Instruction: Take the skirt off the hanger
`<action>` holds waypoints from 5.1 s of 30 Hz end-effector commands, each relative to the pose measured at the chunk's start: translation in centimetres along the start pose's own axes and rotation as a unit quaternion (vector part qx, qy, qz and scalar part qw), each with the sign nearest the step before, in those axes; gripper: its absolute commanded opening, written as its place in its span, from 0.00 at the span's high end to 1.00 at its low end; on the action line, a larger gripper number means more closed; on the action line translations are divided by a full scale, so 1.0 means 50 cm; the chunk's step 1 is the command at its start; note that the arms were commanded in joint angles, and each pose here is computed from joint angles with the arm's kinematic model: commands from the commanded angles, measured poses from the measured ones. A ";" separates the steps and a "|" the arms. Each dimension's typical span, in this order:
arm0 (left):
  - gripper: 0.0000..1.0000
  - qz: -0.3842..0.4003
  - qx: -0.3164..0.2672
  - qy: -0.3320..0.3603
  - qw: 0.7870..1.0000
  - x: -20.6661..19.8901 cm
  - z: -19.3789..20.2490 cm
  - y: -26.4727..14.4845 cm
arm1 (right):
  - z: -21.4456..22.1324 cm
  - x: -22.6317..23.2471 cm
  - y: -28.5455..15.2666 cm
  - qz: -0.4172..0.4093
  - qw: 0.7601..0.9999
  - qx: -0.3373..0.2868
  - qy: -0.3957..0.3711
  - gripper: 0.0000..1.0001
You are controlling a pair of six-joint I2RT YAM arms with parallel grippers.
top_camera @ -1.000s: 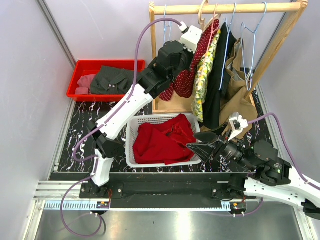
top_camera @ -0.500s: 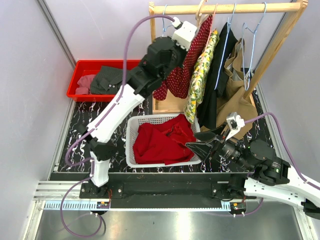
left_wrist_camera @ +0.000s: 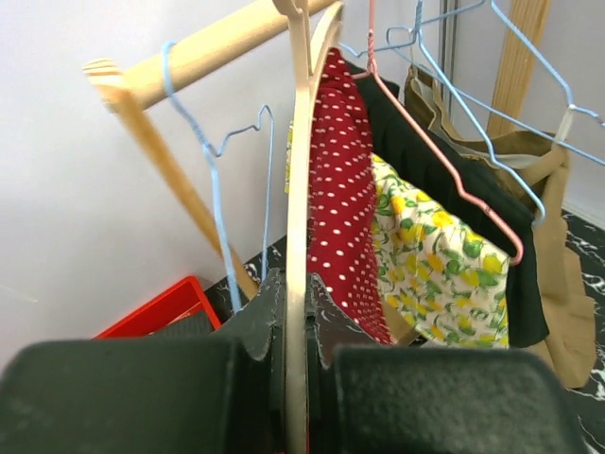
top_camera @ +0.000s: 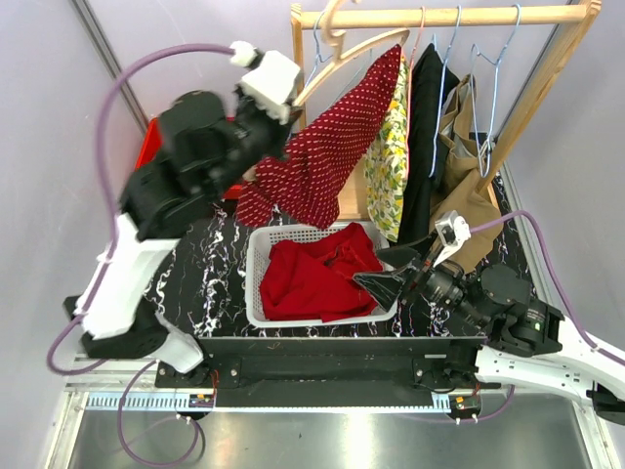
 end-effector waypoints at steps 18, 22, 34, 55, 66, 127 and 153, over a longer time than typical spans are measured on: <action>1.00 0.003 -0.186 -0.103 0.977 0.090 -0.129 -0.227 | 0.000 0.032 0.201 -0.012 0.996 -0.076 -0.035 0.00; 1.00 0.008 -0.182 -0.104 0.978 0.089 -0.125 -0.224 | -0.018 0.019 0.230 -0.019 0.994 -0.100 -0.030 0.00; 1.00 0.032 -0.180 -0.119 0.976 0.085 -0.124 -0.231 | -0.028 -0.065 0.313 -0.016 0.992 -0.127 -0.012 0.00; 1.00 0.018 -0.138 -0.116 0.983 0.084 -0.081 -0.207 | -0.174 0.034 0.265 -0.212 0.963 -0.163 0.023 1.00; 1.00 0.011 -0.064 -0.104 0.992 0.058 -0.001 -0.130 | -0.406 0.215 0.006 -0.295 0.929 -0.206 -0.087 1.00; 1.00 -0.091 -0.013 -0.164 0.982 0.020 0.073 0.251 | -0.265 0.065 0.245 -0.146 0.979 -0.087 -0.115 1.00; 1.00 -0.086 0.005 -0.158 0.984 0.026 0.087 0.234 | 0.100 -0.122 0.167 -0.018 0.993 0.112 0.027 1.00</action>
Point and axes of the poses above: each gripper's point midway between its finger pads, its own y axis out along the fingers, its own x axis along the line the jaws close on, z = x × y, the point moved 9 cm from there along -y, back along the fingers, and after that the axes turned 1 degree about y, right-handed, at the moved point
